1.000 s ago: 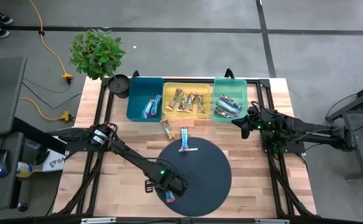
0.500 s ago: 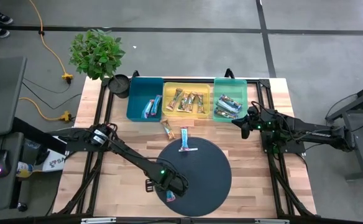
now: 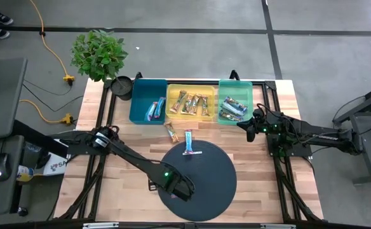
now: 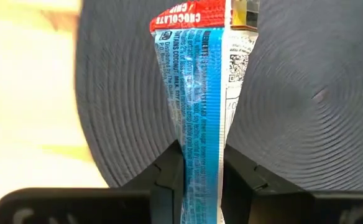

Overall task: Pick and place Granola Bars by type
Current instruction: Put the red granola bar into the blue bin

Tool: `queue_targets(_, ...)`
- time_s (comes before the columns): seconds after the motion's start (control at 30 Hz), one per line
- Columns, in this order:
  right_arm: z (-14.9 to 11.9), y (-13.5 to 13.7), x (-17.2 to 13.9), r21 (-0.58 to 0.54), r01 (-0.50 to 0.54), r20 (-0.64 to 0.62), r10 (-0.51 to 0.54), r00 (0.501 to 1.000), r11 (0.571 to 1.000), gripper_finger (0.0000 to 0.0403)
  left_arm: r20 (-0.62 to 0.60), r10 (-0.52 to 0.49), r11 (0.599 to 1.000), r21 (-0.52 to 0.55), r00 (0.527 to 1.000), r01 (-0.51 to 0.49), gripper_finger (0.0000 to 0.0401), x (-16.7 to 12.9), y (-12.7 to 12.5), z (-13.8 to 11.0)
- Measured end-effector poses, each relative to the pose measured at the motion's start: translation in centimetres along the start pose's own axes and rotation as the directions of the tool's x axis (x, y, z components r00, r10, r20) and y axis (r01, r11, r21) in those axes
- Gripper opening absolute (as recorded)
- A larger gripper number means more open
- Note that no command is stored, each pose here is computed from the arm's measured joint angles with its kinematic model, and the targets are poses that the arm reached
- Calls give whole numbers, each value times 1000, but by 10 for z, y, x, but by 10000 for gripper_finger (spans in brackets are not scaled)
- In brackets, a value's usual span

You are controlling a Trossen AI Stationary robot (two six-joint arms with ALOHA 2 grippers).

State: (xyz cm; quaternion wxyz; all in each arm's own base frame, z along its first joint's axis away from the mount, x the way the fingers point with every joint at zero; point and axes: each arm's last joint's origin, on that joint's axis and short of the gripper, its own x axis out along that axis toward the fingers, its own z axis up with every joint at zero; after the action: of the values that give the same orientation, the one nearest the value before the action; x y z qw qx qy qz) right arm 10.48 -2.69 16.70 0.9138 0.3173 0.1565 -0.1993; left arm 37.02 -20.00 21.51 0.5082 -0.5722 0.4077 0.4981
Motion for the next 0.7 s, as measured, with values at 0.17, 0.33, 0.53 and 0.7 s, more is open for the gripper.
queue_targets(0.17,0,0,0,0,0,0,0,1000,1000,0,149,-67,997,53,987,59,71,-38,-8,8)
queue_targets(0.33,0,0,0,0,0,0,0,1000,1000,0,301,-234,966,183,925,184,71,-80,-21,20)
queue_targets(0.53,0,0,0,0,0,0,0,1000,1000,0,413,-342,924,313,844,221,71,-116,-32,39)
queue_targets(0.7,0,0,0,0,0,0,0,1000,1000,0,453,-320,919,361,832,157,71,-130,-42,68)
